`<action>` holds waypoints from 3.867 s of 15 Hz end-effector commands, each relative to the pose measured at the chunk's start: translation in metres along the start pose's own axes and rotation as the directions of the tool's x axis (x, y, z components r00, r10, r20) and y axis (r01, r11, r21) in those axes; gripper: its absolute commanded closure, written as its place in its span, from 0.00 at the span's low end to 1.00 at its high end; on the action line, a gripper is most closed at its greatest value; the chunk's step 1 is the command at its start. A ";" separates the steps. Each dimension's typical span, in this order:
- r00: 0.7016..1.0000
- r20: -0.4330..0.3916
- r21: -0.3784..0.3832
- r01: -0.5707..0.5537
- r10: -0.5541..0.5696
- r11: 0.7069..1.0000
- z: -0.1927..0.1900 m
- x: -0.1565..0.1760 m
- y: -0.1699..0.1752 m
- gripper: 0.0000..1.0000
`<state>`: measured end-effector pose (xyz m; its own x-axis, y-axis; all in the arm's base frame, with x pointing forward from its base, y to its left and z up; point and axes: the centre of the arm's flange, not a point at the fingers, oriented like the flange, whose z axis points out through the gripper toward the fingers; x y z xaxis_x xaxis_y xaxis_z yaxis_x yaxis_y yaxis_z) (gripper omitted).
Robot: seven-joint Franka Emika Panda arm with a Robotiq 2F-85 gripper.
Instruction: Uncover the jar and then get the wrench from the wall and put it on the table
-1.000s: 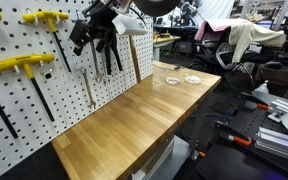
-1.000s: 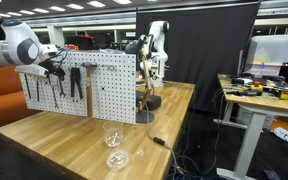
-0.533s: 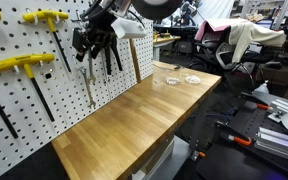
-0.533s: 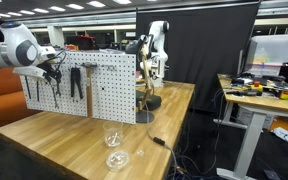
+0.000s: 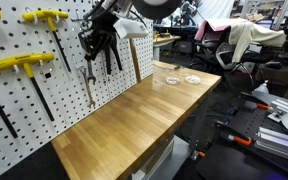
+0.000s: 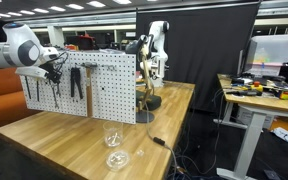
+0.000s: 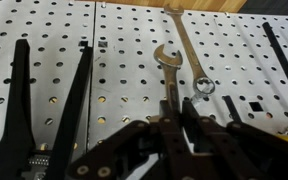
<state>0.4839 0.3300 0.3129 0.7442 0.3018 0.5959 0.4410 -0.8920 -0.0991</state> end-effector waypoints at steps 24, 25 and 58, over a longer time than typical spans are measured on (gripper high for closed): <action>1.000 0.002 -0.005 0.024 -0.024 1.000 -0.026 -0.005 0.008 0.96; 1.000 -0.001 -0.003 0.025 -0.025 1.000 -0.027 -0.004 0.007 0.96; 0.583 0.324 -0.062 -0.773 0.745 0.632 -0.022 -0.132 0.109 0.96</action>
<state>0.4161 0.1903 0.2539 0.9398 -0.3341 0.0721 -0.2731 -0.8609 -0.4293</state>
